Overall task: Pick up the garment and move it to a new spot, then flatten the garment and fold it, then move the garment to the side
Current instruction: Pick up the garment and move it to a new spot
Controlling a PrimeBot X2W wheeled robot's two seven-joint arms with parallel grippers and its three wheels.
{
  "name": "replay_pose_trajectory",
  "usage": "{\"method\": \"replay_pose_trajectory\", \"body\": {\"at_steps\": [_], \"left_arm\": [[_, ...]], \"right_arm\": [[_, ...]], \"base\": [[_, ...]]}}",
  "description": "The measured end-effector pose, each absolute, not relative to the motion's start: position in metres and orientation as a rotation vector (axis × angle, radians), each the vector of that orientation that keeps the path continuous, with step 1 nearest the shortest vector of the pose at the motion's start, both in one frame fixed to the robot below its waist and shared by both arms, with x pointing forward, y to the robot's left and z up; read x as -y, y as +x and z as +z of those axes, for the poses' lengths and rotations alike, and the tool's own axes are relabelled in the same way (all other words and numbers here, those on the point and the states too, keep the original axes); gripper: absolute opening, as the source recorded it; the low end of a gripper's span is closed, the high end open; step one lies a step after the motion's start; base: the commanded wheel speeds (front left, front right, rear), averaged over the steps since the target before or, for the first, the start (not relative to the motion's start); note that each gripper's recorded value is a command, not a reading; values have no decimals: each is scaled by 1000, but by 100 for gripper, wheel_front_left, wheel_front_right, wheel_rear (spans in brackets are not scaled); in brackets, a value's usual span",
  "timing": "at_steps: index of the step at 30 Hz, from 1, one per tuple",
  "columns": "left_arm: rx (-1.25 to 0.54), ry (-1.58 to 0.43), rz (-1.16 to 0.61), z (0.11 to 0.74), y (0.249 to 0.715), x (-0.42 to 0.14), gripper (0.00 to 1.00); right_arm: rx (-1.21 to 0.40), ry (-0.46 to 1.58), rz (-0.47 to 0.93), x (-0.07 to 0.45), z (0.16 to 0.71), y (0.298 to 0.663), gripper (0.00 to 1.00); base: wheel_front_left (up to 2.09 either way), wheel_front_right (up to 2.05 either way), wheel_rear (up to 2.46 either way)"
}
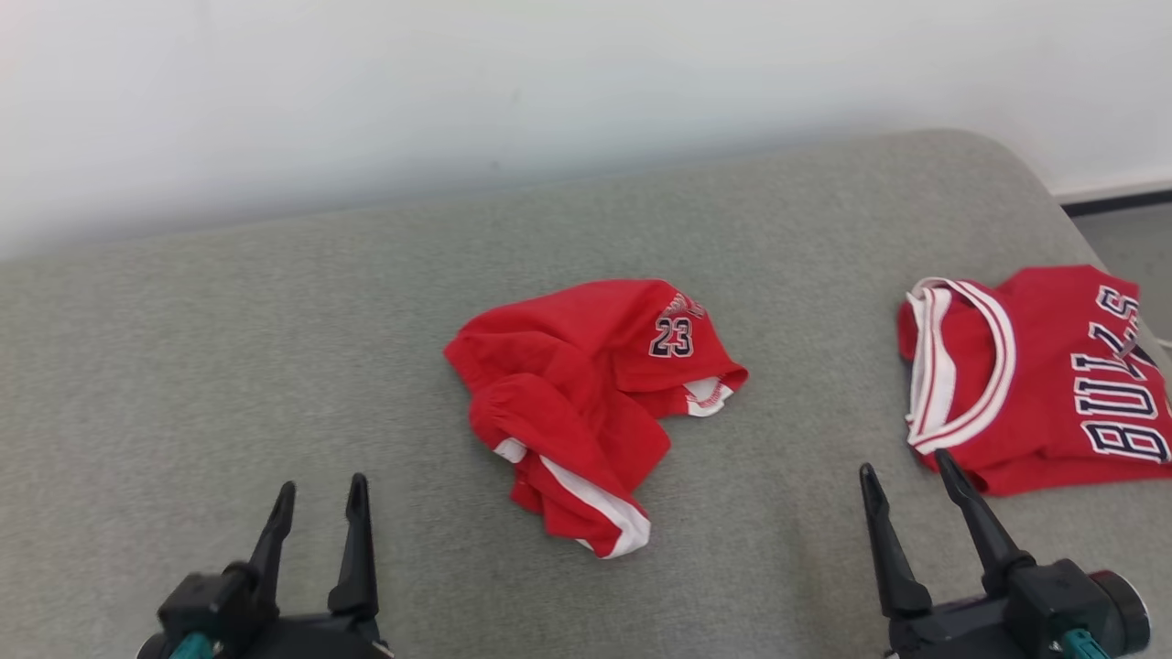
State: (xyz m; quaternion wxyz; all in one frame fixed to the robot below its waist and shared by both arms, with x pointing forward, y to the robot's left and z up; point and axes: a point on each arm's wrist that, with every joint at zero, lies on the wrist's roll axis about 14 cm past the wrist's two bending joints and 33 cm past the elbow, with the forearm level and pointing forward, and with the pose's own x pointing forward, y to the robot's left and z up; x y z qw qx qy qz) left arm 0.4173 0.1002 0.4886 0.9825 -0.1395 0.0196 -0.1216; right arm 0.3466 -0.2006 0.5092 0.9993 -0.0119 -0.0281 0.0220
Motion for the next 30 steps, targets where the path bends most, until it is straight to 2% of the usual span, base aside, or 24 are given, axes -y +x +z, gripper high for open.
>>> {"method": "replay_pose_trajectory", "body": {"at_steps": [9,18,30], "left_arm": [[77,-205,-128,512,385,-145,100],[56,-147,-54,499,348,-175,100],[51,-147,-53,495,335,-183,100]], "right_arm": [[68,-26,62,197,512,345,100],[72,-19,115,181,512,344,100],[40,1,116,178,500,337,100]], "base": [[0,0,0],[0,0,0],[0,0,0]]}}
